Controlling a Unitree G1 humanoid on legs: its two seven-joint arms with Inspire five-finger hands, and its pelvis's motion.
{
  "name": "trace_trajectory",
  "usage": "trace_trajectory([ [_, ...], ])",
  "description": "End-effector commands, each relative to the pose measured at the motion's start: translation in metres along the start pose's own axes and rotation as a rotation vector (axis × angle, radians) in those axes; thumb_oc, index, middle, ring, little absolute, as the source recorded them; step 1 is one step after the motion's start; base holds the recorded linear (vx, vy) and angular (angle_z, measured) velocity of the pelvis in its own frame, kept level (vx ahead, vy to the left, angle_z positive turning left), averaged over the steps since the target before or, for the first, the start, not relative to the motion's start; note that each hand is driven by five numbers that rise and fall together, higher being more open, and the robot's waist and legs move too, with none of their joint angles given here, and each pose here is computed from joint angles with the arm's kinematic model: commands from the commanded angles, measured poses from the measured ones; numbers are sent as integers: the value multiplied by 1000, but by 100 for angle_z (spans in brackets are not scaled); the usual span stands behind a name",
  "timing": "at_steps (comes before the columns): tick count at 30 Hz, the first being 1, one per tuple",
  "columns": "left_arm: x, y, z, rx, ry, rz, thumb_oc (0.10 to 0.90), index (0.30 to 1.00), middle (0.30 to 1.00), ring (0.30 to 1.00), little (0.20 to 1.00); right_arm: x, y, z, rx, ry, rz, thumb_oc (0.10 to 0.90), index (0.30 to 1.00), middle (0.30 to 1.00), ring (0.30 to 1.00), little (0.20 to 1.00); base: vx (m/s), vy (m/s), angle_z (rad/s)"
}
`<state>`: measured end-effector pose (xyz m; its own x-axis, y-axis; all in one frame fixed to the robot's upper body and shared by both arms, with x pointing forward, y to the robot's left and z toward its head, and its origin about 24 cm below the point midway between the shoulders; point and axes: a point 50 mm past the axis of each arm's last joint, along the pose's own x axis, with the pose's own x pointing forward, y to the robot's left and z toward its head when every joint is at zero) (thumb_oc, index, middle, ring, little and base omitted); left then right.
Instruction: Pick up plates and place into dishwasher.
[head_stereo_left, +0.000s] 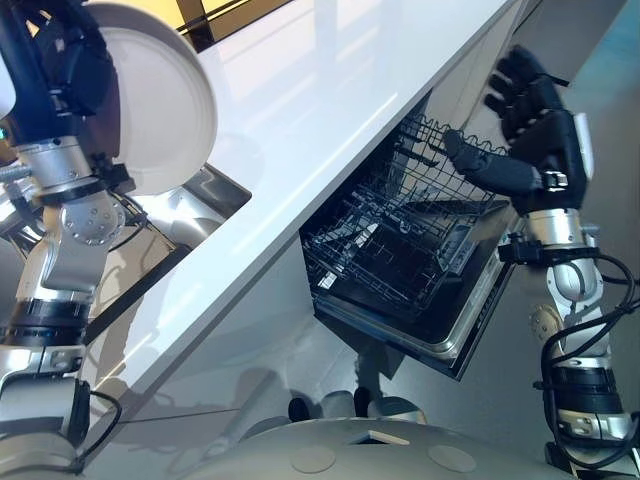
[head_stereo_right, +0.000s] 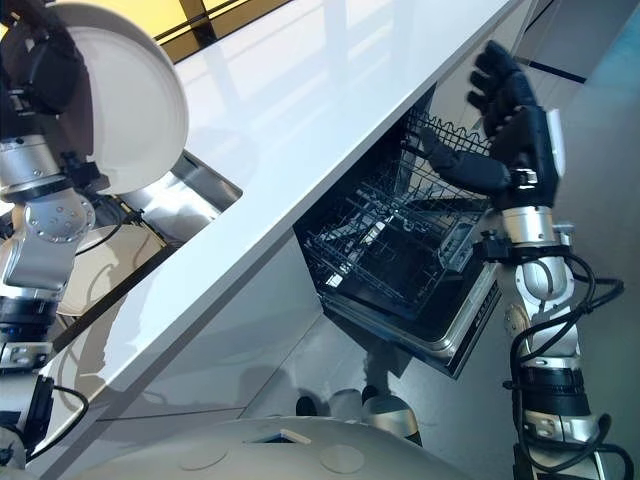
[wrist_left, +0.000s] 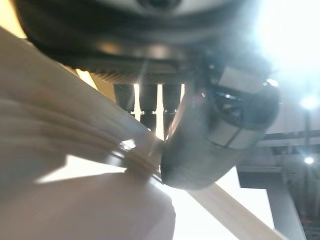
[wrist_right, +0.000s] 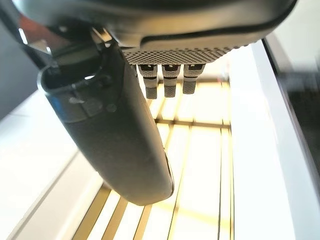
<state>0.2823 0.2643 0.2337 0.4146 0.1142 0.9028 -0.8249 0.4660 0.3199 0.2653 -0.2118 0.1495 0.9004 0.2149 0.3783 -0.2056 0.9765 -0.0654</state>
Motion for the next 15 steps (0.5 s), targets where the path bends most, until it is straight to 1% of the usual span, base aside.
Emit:
trace_trajectory([
  [1,43,7,23,-14,-162,210,100,300,300,300,200,30,22,68,86,-317,175,800,900,900,900,900,20,-34,2],
  [4,41,1,27,-48,-174,235,100,300,300,300,200,37,38,69,184,-311,234,800,900,900,900,900,17,-29,4],
  [10,38,-14,42,-106,-208,236,100,300,300,300,200,49,66,65,348,-267,324,800,900,900,900,900,27,-21,6],
  [15,34,-26,50,-136,-219,244,100,300,300,300,200,56,85,60,434,-224,362,800,900,900,900,900,23,-14,2],
])
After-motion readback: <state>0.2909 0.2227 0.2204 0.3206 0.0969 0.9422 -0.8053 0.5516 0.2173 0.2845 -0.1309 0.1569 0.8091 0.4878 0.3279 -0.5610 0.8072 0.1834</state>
